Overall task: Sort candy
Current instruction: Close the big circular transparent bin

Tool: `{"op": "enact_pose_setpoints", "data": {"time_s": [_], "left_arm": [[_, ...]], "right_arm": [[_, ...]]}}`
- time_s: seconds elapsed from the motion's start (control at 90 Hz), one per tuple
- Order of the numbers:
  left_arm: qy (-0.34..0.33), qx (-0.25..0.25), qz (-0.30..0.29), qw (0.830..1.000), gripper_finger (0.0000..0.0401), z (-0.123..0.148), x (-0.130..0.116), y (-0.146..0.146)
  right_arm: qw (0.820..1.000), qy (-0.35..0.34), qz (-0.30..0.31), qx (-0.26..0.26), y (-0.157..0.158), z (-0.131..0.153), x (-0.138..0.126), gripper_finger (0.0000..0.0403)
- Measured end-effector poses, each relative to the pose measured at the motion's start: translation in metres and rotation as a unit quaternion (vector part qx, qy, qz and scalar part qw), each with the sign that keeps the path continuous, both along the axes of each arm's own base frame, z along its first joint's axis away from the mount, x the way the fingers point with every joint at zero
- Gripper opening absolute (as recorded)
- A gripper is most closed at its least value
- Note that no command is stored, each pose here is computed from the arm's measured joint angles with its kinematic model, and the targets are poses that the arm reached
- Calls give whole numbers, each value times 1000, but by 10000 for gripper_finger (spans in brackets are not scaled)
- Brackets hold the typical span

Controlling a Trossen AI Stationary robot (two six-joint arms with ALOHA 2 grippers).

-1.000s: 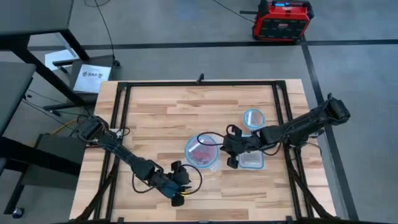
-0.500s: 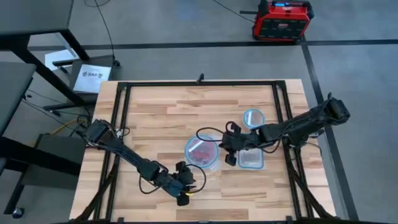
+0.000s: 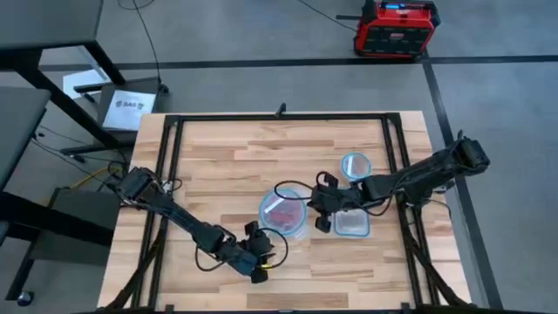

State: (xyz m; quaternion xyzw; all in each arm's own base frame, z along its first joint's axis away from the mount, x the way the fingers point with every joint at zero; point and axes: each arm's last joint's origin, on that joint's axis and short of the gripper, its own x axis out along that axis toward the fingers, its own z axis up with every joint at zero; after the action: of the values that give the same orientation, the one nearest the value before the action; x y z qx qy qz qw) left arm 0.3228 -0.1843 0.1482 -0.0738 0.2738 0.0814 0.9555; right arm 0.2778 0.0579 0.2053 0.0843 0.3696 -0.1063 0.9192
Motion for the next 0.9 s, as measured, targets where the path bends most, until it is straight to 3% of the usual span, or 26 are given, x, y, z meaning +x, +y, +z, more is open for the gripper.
{"op": "enact_pose_setpoints", "data": {"time_s": [0.311, 0.433, 0.622, 0.9], "left_arm": [[-6, 2, 7, 1000, 97, 1, 5, 7], [1, 16, 2, 1000, 97, 0, 5, 9], [62, 53, 3, 997, 97, -9, -2, 15], [156, 114, 8, 981, 97, -21, -16, 24]], "right_arm": [[1000, 4, -24, 3, -5, -18, -8, 0], [999, -26, -31, 8, -7, -15, -4, 0], [999, -31, -32, 25, -3, -25, 5, 0], [997, -25, 4, 74, 37, -47, 11, 0]]}}
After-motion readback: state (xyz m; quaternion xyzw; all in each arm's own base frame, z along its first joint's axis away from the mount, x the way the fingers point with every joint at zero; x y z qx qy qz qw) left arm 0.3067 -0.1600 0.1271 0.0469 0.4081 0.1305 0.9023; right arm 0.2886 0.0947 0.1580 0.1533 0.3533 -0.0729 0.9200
